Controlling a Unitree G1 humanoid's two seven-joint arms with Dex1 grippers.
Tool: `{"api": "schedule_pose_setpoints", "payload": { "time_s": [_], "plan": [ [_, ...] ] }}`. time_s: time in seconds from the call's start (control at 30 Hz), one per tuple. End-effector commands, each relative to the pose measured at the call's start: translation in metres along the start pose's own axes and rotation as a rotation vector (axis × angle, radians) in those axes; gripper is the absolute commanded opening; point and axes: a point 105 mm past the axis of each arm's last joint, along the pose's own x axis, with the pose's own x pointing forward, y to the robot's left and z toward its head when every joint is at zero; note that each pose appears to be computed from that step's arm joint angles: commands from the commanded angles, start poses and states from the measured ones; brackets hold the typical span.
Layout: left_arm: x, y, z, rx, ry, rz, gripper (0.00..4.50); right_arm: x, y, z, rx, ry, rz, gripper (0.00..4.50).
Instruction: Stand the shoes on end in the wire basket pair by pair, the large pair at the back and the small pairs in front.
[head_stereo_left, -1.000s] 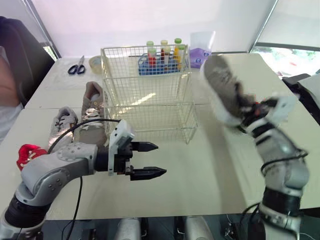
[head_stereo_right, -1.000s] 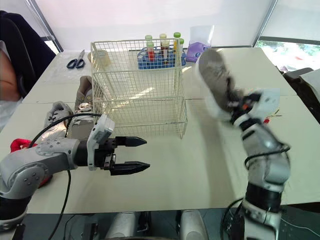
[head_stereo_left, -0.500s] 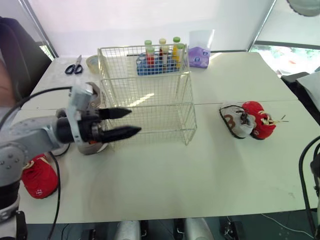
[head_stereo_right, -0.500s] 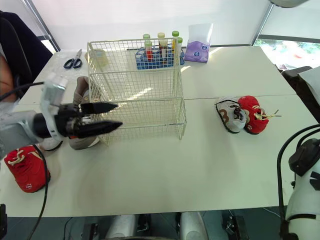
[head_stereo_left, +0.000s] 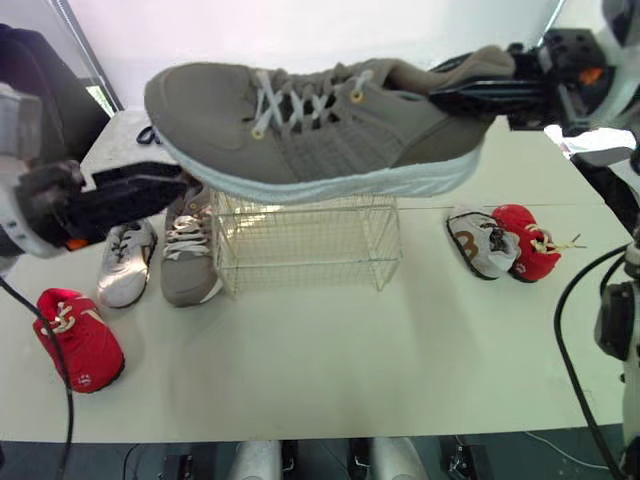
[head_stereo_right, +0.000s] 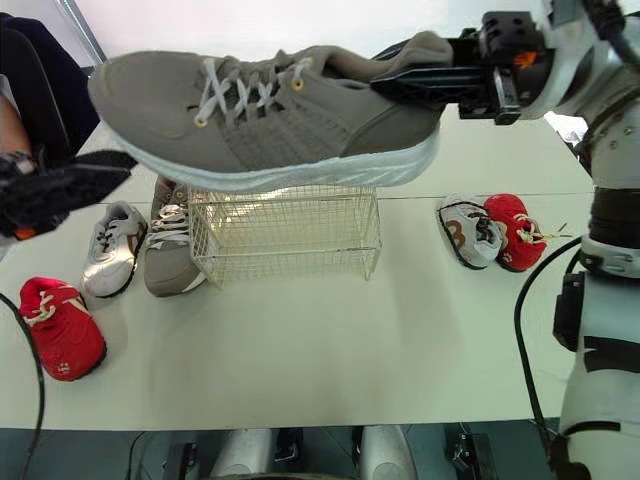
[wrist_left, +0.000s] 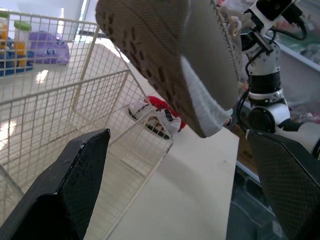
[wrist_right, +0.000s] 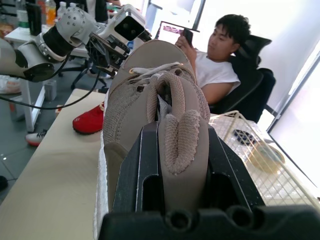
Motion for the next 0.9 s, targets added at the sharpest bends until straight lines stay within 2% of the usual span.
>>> {"api": "schedule_pose_setpoints", "payload": {
  "time_s": [0.03, 0.2, 0.33, 0.53, 0.63, 0.77, 0.9],
  "plan": [
    [0.000, -0.010, 0.005, 0.010, -0.049, -0.020, 4.50, 0.002, 0.004, 0.015, -0.076, -0.039, 0.019, 0.46],
    [0.014, -0.015, 0.010, -0.024, -0.082, -0.084, 4.50, 0.009, 0.009, 0.013, -0.107, -0.039, 0.045, 0.46],
    [0.018, 0.003, 0.023, -0.096, -0.167, -0.050, 4.50, 0.012, 0.016, 0.014, -0.116, -0.044, 0.064, 0.46],
    [0.027, 0.007, 0.010, -0.124, -0.077, -0.082, 4.50, 0.016, 0.027, 0.021, -0.147, -0.043, 0.083, 0.46],
    [0.034, 0.005, -0.003, -0.137, -0.022, -0.127, 3.64, 0.017, 0.030, 0.023, -0.151, -0.048, 0.088, 0.40],
    [0.036, 0.003, -0.002, -0.144, -0.047, -0.167, 1.83, 0.015, 0.029, 0.021, -0.152, -0.018, 0.068, 0.40],
    [0.036, 0.005, 0.007, -0.139, -0.115, -0.172, 0.80, 0.011, 0.026, 0.023, -0.155, 0.002, 0.029, 0.40]
  ]
}}
